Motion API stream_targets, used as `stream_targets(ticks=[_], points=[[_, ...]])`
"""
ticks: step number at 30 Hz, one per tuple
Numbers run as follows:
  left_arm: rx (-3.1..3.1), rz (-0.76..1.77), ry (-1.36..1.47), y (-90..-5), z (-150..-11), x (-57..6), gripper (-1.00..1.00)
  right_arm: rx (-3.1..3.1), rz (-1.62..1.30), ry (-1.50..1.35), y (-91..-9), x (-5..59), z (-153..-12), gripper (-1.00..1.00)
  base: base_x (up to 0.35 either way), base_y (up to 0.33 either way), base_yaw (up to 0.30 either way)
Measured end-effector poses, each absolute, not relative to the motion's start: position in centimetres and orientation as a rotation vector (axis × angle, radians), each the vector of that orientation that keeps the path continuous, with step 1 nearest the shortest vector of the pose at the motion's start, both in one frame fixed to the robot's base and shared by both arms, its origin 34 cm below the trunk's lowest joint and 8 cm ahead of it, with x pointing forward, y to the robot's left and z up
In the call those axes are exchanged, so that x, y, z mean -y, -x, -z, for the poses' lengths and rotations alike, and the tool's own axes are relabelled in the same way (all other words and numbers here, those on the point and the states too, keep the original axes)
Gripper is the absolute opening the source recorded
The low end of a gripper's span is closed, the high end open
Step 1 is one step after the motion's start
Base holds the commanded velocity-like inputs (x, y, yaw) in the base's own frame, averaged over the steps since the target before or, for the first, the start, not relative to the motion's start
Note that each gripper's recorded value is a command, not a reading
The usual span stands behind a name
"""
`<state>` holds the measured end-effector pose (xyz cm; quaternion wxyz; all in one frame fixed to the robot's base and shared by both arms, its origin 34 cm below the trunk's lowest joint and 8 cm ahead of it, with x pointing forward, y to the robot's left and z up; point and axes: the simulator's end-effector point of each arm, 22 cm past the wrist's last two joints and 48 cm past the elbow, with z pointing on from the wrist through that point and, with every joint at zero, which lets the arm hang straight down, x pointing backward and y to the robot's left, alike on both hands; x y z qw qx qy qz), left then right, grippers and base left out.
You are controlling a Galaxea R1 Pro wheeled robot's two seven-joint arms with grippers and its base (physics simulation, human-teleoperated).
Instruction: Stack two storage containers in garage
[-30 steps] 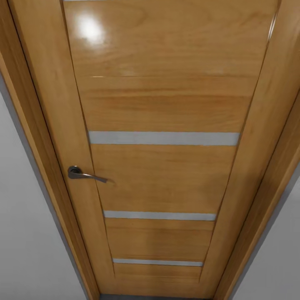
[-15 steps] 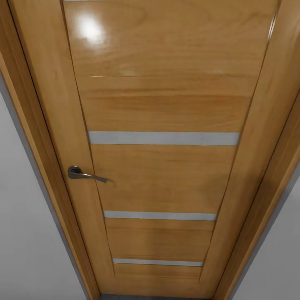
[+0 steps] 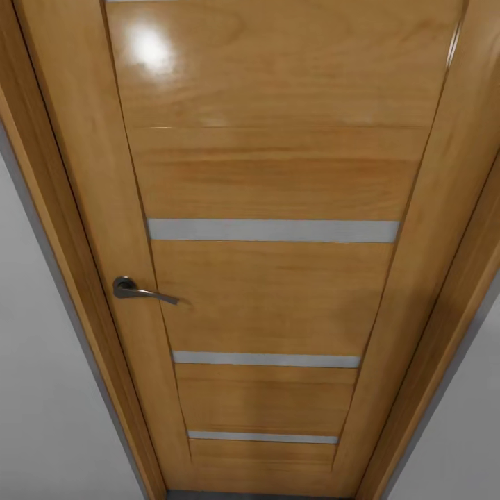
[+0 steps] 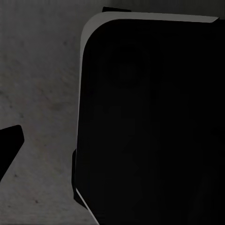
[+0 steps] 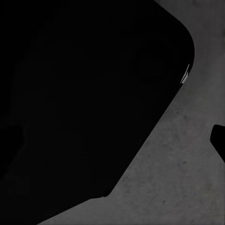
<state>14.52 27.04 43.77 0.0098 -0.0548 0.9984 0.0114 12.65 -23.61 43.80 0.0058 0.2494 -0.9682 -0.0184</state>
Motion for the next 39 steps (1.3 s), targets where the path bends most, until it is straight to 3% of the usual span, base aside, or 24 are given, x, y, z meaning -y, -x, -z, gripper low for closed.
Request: stream_targets(ticks=[39], points=[[-3.102,-0.035,0.17,-14.84,-43.78,-27.01,1.0,3.03,0.058,-0.795,-12.7,23.67,-43.8,1.0,0.0,0.0,0.0]])
